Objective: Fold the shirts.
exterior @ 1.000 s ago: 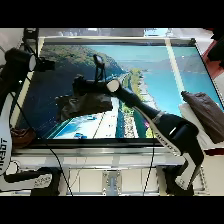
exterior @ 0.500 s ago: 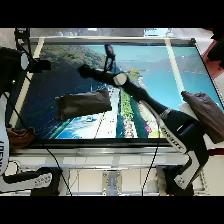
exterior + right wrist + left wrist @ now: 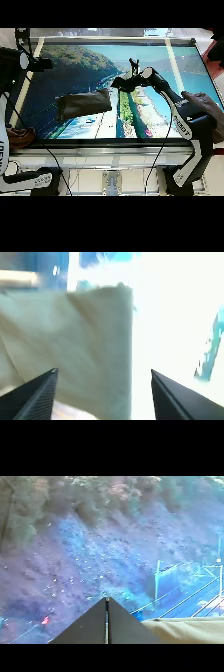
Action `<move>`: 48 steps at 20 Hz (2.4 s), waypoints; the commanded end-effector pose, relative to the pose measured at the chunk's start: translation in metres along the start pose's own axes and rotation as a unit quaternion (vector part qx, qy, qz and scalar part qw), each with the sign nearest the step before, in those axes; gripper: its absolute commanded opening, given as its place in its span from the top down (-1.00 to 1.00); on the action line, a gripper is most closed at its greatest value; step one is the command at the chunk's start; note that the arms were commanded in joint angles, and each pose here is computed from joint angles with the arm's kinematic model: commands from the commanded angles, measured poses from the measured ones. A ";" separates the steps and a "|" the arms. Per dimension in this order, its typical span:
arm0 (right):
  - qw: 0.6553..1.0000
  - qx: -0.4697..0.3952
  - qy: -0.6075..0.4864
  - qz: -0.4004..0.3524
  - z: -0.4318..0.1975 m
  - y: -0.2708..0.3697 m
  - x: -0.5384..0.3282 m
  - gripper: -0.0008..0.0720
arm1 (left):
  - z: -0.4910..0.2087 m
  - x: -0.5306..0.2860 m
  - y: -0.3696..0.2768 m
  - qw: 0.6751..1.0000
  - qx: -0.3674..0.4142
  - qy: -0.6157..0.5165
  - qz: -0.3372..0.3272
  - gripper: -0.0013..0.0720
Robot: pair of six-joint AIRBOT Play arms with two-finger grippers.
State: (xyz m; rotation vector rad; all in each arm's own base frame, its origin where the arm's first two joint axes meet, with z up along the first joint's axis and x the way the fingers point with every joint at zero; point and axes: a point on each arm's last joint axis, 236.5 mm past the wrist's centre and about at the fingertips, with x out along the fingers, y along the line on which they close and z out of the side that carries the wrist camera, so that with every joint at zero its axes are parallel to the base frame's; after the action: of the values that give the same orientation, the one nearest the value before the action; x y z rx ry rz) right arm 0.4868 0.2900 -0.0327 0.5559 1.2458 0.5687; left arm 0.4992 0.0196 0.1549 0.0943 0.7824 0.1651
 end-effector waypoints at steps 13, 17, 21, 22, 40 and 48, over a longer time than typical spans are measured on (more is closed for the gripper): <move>0.992 0.074 0.038 0.094 -0.049 0.038 0.095 -0.86 | 0.000 0.000 -0.004 1.000 0.025 0.000 -0.008 0.90; 0.992 0.064 0.024 0.103 -0.049 0.050 0.102 0.06 | -0.001 0.000 -0.003 1.000 0.025 0.001 -0.007 0.90; 0.991 0.043 0.002 0.128 -0.041 0.064 0.100 0.91 | -0.005 0.000 -0.002 0.999 0.035 0.010 -0.006 0.90; 0.990 0.040 -0.005 0.136 -0.035 0.067 0.095 0.91 | -0.006 0.000 -0.002 0.999 0.035 0.012 -0.005 0.90; 0.916 0.029 -0.374 -0.143 0.085 -0.097 -0.434 0.92 | -0.008 -0.001 -0.015 0.999 0.015 0.016 -0.033 0.91; 0.866 0.226 -0.272 -0.355 -0.103 -0.227 -0.560 0.92 | -0.011 -0.003 -0.033 0.997 -0.007 0.025 -0.069 0.91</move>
State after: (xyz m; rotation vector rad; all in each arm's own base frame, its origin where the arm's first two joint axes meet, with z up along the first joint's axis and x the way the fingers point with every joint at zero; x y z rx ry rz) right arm 0.3725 -0.1991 0.2165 0.5310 0.7307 -0.2775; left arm 0.4940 -0.0059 0.1453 0.0496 0.8274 0.0621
